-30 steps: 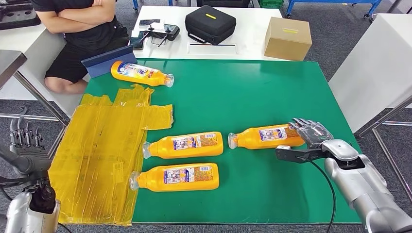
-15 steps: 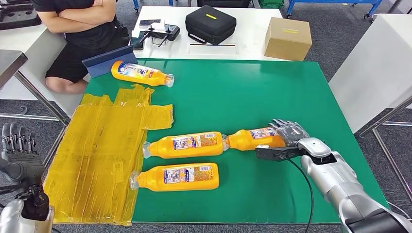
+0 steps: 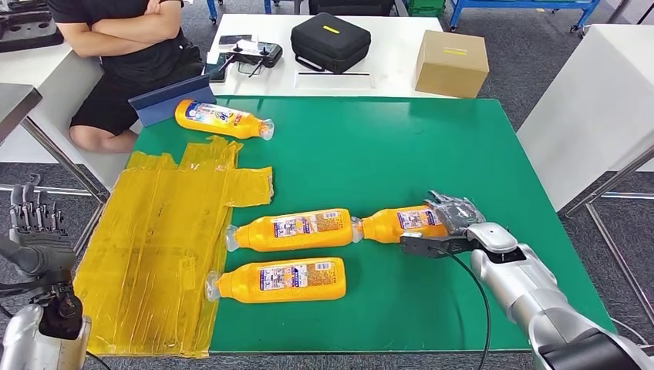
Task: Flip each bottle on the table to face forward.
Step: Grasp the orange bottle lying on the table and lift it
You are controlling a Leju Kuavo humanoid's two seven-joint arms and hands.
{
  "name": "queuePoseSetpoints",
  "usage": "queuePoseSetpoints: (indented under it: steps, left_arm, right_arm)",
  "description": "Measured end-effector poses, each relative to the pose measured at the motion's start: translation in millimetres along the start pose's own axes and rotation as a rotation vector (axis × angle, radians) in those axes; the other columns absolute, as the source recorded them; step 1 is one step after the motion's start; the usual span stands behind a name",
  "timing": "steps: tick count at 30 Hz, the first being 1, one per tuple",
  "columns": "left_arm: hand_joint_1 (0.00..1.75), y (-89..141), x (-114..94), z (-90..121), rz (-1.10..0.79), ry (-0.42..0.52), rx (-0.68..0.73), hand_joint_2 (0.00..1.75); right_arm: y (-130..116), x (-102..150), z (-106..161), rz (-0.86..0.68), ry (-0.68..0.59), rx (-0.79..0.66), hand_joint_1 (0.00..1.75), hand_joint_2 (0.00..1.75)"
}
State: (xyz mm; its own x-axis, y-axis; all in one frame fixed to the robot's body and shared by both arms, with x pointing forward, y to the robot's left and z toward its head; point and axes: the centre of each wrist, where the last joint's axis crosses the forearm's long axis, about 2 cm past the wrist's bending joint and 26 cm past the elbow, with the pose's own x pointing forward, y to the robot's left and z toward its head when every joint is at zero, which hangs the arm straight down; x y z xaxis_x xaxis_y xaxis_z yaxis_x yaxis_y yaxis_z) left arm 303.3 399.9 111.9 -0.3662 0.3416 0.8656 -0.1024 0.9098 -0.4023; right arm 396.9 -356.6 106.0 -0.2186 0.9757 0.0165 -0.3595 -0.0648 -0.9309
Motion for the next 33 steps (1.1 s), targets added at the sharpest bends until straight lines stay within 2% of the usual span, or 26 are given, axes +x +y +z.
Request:
queuePoseSetpoints:
  steps: [13,29,33]
  left_arm:
    - [0.0,2,-2,6,-0.005,0.012,0.01,0.0]
    - [0.0,2,-2,6,-0.006,0.008,0.012,0.0]
    - [0.0,7,-1,10,-0.007,0.004,0.026,0.0]
  right_arm:
    - [-5,12,-8,0.015,0.009,0.013,1.75,1.75]
    - [-8,10,-9,0.019,0.003,0.015,1.75,1.75]
    - [-15,4,-8,-0.004,-0.016,0.0,1.75,1.75]
